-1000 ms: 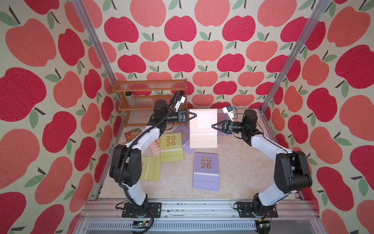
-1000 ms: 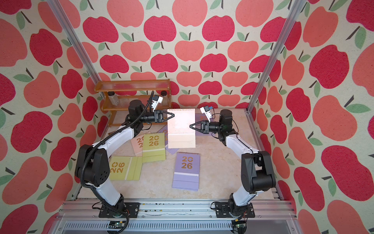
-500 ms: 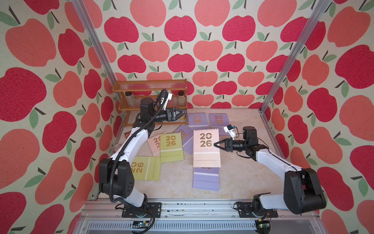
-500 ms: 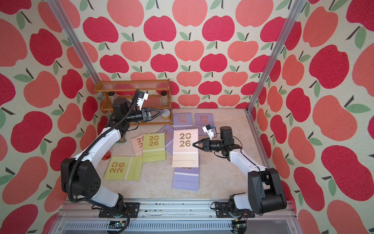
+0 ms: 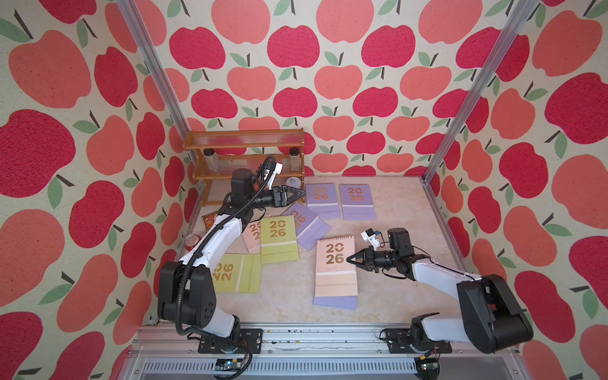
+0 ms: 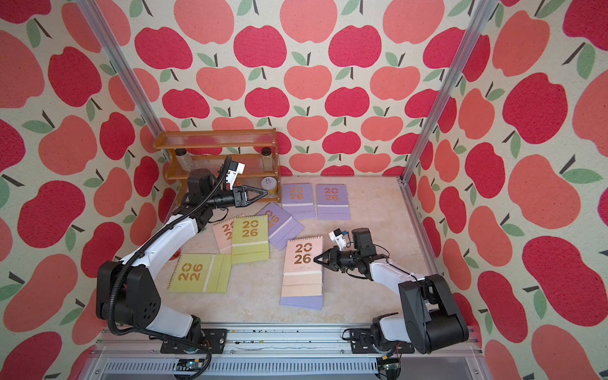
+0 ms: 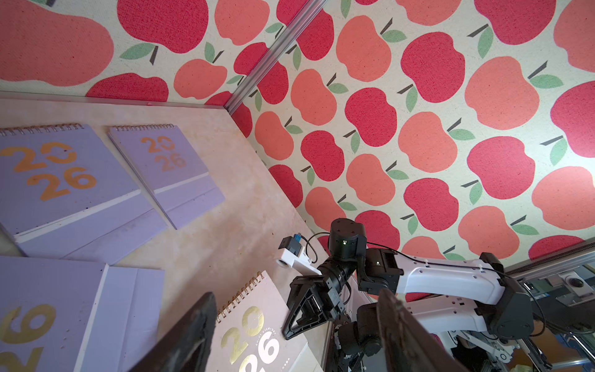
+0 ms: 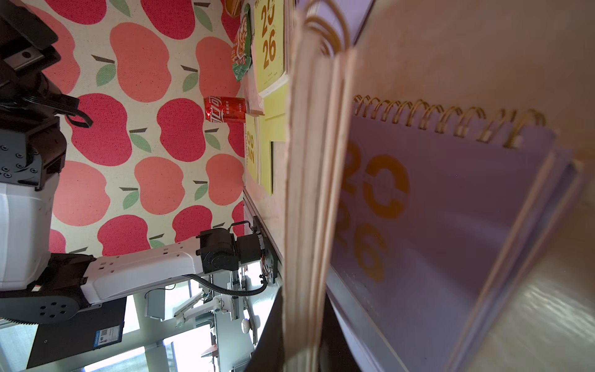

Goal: Stack the calendars
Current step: Place the calendar at the calendar.

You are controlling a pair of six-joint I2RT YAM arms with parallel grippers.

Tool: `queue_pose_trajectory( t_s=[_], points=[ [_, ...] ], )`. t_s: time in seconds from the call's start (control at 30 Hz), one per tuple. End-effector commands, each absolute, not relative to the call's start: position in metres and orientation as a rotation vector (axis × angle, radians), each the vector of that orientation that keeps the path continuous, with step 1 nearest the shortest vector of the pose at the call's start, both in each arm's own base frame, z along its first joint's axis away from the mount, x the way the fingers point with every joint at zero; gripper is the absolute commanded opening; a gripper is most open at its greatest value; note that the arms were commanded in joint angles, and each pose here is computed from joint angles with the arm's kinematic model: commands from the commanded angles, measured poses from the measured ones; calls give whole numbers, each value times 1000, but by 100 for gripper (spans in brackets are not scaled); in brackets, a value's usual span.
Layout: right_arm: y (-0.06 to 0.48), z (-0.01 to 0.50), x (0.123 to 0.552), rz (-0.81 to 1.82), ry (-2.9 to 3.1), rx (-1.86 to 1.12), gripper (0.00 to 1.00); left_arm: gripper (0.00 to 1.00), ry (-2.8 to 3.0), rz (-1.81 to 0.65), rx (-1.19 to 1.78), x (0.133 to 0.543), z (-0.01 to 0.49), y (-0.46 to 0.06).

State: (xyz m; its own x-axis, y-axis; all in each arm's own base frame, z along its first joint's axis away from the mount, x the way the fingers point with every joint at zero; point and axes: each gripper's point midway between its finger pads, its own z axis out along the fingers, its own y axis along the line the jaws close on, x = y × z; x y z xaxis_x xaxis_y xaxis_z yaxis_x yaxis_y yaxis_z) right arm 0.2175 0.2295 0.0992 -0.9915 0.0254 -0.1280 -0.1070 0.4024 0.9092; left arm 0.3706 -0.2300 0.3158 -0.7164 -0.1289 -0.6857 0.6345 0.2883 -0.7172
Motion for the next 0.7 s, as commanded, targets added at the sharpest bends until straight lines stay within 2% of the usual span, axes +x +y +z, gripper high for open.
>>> queue_pose_trajectory(
  t_s=[0.0,0.67],
  points=[
    [235,106,224,1672,2466,-98,0,77,1895,-1489,459,371,314,-233],
    [233,92,206,1693,2501,-71,0,77,1913,-1517,467,377,305,-245]
  ],
)
